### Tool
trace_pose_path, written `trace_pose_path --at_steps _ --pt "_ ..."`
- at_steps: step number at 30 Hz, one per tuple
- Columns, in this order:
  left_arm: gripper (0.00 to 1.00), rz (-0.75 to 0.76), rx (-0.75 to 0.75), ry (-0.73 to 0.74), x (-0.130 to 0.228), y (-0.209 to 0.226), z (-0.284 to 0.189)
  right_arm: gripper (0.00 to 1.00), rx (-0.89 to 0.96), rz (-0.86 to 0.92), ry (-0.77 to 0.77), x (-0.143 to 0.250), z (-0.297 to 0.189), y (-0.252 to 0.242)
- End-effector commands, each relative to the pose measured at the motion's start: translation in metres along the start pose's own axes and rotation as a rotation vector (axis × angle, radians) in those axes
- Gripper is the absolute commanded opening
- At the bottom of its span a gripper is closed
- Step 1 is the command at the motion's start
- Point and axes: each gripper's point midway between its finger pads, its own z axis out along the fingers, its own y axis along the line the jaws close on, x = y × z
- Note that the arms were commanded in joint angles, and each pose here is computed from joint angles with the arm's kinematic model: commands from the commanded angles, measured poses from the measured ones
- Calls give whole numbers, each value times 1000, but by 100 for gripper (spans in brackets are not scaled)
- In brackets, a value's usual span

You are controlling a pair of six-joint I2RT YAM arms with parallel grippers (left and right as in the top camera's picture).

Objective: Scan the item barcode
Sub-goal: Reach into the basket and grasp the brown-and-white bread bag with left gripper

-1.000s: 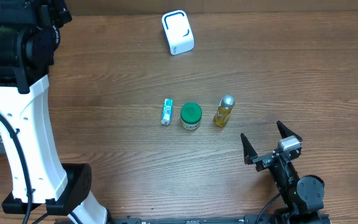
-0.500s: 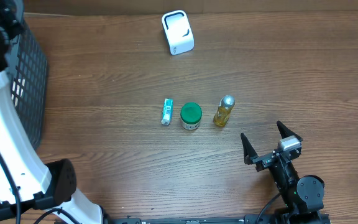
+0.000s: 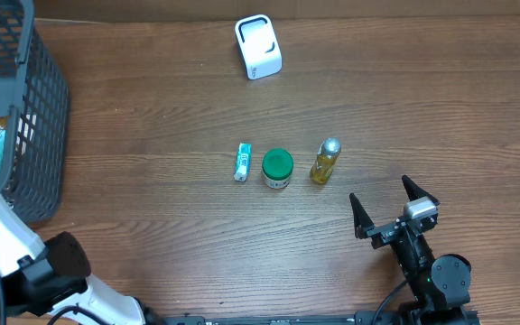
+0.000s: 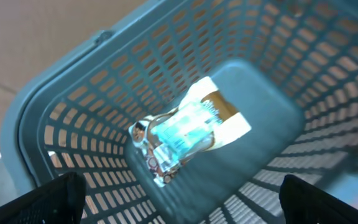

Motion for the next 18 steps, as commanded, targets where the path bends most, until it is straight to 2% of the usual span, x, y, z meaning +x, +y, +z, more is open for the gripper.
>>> trace_pose_path --at_steps 1,8,18 --pt "99 -25 -17 59 10 11 27 100 13 -3 -1 2 0 -2" --pt "99 24 109 126 22 7 66 100 13 -3 0 2 0 -2" --pt "100 195 107 196 53 3 132 100 13 -3 0 3 0 -2"
